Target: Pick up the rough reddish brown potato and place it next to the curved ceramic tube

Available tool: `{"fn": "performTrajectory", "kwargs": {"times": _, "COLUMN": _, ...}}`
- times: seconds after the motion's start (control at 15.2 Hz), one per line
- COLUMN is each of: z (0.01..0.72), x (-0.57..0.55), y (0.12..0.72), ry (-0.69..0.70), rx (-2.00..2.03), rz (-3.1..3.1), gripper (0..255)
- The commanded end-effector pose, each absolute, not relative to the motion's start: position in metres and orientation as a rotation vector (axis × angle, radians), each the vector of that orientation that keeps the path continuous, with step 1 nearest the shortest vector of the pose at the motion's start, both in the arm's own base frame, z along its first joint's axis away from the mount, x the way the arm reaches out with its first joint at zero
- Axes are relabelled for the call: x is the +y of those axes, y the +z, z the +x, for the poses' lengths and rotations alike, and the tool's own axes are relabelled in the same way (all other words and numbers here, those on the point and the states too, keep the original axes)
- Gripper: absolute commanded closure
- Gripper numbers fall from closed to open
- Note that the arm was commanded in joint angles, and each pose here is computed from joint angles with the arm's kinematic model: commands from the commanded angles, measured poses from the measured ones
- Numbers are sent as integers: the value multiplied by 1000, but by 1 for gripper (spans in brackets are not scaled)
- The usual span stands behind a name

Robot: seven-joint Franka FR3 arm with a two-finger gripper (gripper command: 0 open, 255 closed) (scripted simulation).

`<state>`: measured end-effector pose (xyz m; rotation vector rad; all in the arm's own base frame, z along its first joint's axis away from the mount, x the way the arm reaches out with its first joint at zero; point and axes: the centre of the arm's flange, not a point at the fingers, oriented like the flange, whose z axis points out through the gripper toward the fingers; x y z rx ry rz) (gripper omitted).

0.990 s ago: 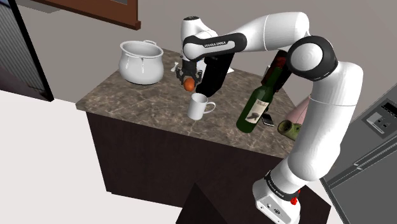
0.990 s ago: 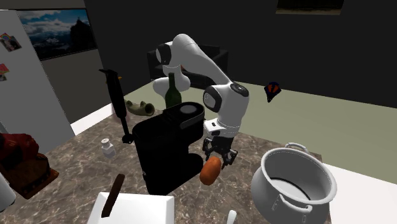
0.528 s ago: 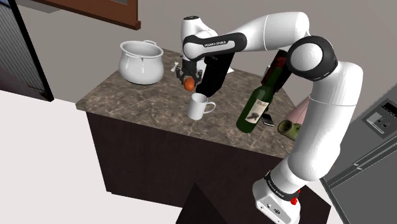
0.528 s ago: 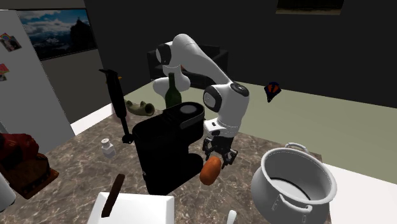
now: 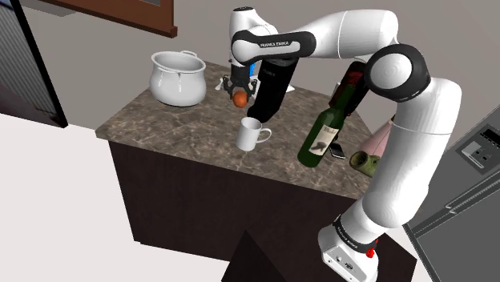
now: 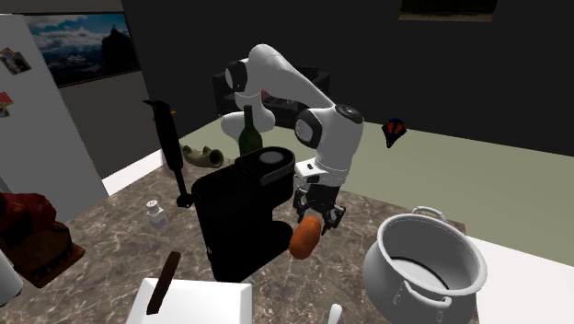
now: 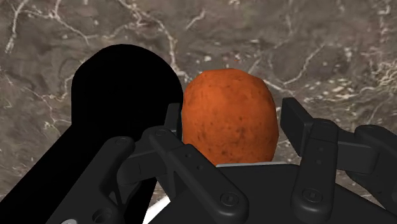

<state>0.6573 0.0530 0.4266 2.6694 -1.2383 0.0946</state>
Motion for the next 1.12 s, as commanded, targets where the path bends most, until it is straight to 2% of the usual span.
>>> {"fn": "performTrajectory", "kwargs": {"times": 0.0, "z": 657, "x": 51, "y": 438, "ry": 95, "rx": -1239, "rz": 2669, "gripper": 255}}
{"fn": "performTrajectory", "kwargs": {"times": 1.06, "z": 657, "x": 51, "y": 523, "ry": 95, "rx": -1239, "rz": 2669, "gripper": 255}}
